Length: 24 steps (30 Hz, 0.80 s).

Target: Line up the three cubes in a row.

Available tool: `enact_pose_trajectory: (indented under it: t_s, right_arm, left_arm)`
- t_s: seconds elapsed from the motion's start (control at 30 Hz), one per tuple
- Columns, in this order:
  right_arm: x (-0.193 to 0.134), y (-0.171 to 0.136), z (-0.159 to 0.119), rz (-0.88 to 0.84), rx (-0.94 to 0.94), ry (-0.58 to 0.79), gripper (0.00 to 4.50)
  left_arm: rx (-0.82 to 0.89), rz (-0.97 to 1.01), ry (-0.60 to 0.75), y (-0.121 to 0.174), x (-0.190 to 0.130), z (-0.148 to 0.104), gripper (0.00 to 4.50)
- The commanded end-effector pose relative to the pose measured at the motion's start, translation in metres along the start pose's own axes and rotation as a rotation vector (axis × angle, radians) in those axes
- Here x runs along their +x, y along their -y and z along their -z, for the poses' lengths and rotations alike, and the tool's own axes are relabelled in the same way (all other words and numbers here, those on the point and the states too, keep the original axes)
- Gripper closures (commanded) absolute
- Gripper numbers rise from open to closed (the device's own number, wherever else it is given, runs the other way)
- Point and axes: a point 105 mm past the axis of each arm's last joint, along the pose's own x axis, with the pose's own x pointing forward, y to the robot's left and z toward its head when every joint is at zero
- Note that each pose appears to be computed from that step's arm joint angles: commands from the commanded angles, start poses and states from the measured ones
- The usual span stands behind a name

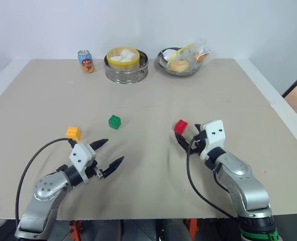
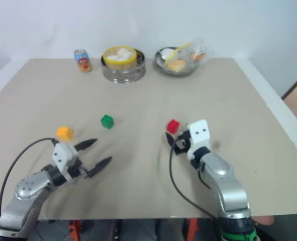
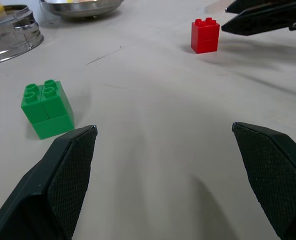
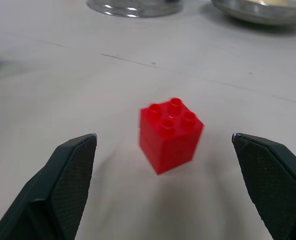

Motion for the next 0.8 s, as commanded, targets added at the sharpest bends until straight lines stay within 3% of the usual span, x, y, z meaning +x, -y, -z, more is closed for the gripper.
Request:
enact_pose_trajectory:
  t_s: [0.03, 0.8]
  right_arm:
    - [0.005, -0.003, -0.013, 0.027, 0.005, 0.040, 0.00]
    - [0.031, -0.005, -0.003, 0.103, 0.075, 0.005, 0.00]
  left_arm:
    - [0.038, 0.005, 0.035, 0.001, 0.002, -0.011, 0.03]
    - [0.077, 0.102, 0.052, 0.015, 0.011, -0.021, 0.03]
